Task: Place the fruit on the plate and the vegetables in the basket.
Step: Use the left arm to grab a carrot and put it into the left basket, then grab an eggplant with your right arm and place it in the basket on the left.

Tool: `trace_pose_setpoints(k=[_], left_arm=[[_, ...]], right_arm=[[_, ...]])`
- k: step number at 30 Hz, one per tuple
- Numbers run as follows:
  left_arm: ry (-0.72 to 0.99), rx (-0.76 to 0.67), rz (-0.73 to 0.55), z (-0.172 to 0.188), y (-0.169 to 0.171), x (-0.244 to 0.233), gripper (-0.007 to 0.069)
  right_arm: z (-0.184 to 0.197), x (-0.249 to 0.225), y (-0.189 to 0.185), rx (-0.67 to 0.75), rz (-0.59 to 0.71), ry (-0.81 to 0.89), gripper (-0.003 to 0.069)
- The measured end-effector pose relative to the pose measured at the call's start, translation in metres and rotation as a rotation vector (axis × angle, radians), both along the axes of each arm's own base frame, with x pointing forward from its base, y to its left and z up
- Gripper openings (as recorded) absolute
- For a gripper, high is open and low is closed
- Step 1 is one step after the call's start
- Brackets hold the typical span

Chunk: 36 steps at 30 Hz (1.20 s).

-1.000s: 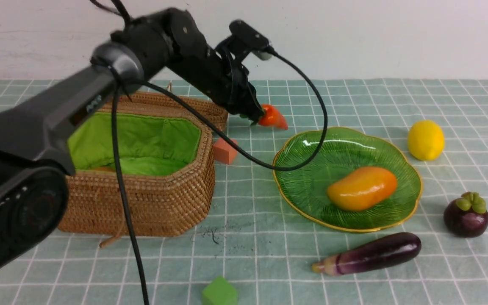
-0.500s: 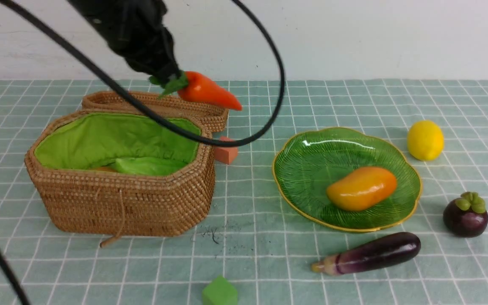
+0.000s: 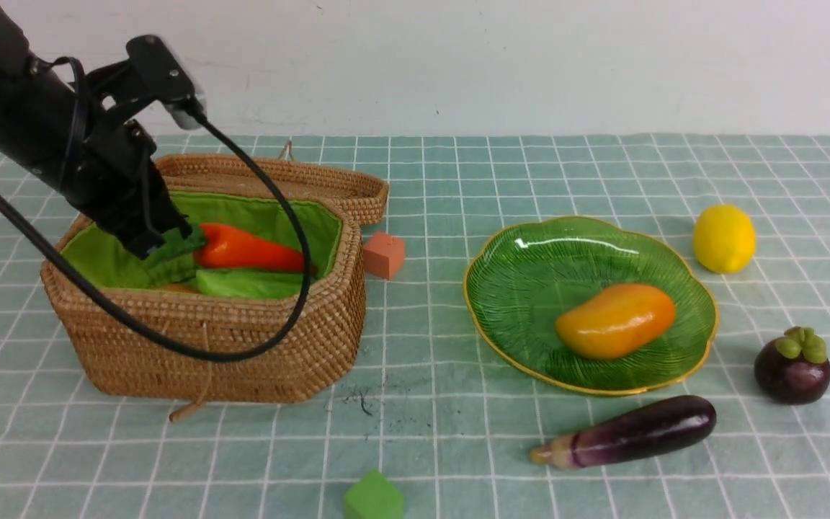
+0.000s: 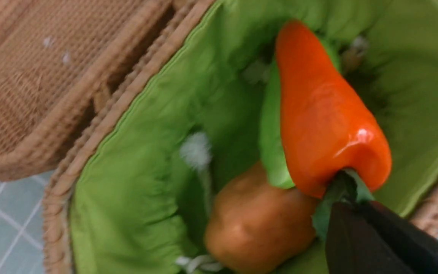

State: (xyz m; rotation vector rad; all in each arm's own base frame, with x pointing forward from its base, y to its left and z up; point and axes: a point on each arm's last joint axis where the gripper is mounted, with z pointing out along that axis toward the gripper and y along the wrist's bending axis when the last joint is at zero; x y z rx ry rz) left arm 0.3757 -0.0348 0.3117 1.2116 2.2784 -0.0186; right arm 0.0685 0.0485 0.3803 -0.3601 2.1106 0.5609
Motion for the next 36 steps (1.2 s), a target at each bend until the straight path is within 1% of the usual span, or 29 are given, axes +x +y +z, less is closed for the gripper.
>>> trace_pose_setpoints(k=[1, 2, 3, 4, 5, 6, 7, 8, 10, 11, 13, 15, 16, 17, 18, 19, 20, 22, 23, 24, 25, 26, 27, 28, 32, 34, 36], left_arm=[[-0.006, 0.004, 0.013, -0.001, 0.001, 0.001, 0.0050], [-0.012, 0.001, 0.037, 0.000, 0.002, 0.002, 0.0105], [-0.023, -0.002, 0.076, 0.000, 0.003, 0.004, 0.0191], [-0.025, -0.006, 0.101, 0.000, 0.004, 0.005, 0.0235], [-0.027, 0.003, 0.127, 0.000, 0.006, 0.005, 0.0314], [-0.027, 0.012, 0.170, 0.000, 0.009, 0.006, 0.0430], [-0.026, 0.013, 0.178, 0.000, 0.009, 0.006, 0.0430], [-0.021, 0.025, 0.240, 0.000, 0.013, 0.006, 0.0556], [-0.006, 0.024, 0.326, 0.000, 0.017, 0.005, 0.0643], [-0.002, 0.010, 0.362, 0.003, 0.017, 0.003, 0.0652], [-0.014, -0.033, 0.416, 0.013, 0.017, -0.003, 0.0648], [-0.046, -0.109, 0.468, 0.030, 0.015, -0.011, 0.0599], [-0.046, -0.109, 0.468, 0.030, 0.015, -0.012, 0.0599], [-0.085, -0.198, 0.516, 0.051, 0.010, -0.024, 0.0505], [-0.105, -0.233, 0.534, 0.061, 0.007, -0.031, 0.0448], [-0.129, -0.276, 0.551, 0.074, 0.002, -0.041, 0.0364], [-0.137, -0.291, 0.556, 0.080, 0.000, -0.046, 0.0326], [-0.171, -0.359, 0.557, 0.103, -0.014, -0.071, 0.0125], [-0.182, -0.383, 0.534, 0.116, -0.024, -0.092, 0.0020], [-0.183, -0.393, 0.518, 0.119, -0.029, -0.103, -0.0008], [-0.171, -0.399, 0.496, 0.119, -0.036, -0.116, -0.0013], [-0.176, -0.403, 0.490, 0.121, -0.037, -0.118, -0.0013], [-0.150, -0.404, 0.444, 0.114, -0.047, -0.139, -0.0013], [-0.131, -0.401, 0.426, 0.108, -0.051, -0.148, -0.0013], [-0.040, -0.395, 0.346, 0.068, -0.063, -0.193, -0.0013], [-0.019, -0.399, 0.304, 0.051, -0.064, -0.215, -0.0013], [-0.016, -0.417, 0.257, 0.037, -0.063, -0.237, -0.0013]], right_arm=[[0.000, 0.000, 0.000, 0.002, 0.003, 0.000, 0.0179], [0.000, 0.000, 0.000, 0.004, 0.005, -0.001, 0.0179], [0.000, 0.000, 0.001, 0.000, 0.008, -0.004, 0.0179], [0.000, 0.000, 0.001, -0.003, 0.011, -0.008, 0.0179], [0.000, 0.000, 0.001, -0.008, 0.014, -0.012, 0.0179], [0.000, 0.000, 0.001, -0.009, 0.016, -0.013, 0.0179], [0.000, 0.000, 0.001, -0.009, 0.018, -0.013, 0.0179], [0.001, 0.000, 0.001, -0.008, 0.017, -0.021, 0.0179], [0.002, 0.001, 0.001, -0.003, 0.014, -0.029, 0.0179], [0.002, 0.001, 0.001, -0.001, 0.013, -0.032, 0.0179], [0.001, 0.004, 0.002, -0.002, 0.012, -0.025, 0.0179], [0.000, 0.008, 0.003, -0.006, 0.012, -0.009, 0.0179], [0.000, 0.009, 0.003, -0.007, 0.012, -0.006, 0.0179], [-0.003, 0.016, 0.005, -0.015, 0.012, 0.020, 0.0179], [-0.004, 0.020, 0.006, -0.019, 0.011, 0.036, 0.0179], [-0.007, 0.026, 0.008, -0.027, 0.011, 0.059, 0.0179], [-0.008, 0.029, 0.009, -0.032, 0.010, 0.068, 0.0179], [-0.014, 0.043, 0.012, -0.052, 0.007, 0.118, 0.0179], [-0.016, 0.054, 0.015, -0.068, 0.006, 0.153, 0.0179], [-0.018, 0.061, 0.016, -0.079, 0.005, 0.174, 0.0179], [-0.020, 0.067, 0.018, -0.088, 0.006, 0.194, 0.0179], [-0.020, 0.069, 0.018, -0.090, 0.006, 0.198, 0.0179], [-0.023, 0.078, 0.021, -0.104, 0.006, 0.227, 0.0179], [-0.024, 0.083, 0.022, -0.110, 0.005, 0.240, 0.0179], [-0.039, 0.102, 0.026, -0.151, 0.006, 0.324, 0.0179], [-0.047, 0.110, 0.028, -0.178, 0.010, 0.360, 0.0181], [-0.056, 0.119, 0.030, -0.227, 0.049, 0.377, 0.0184]])
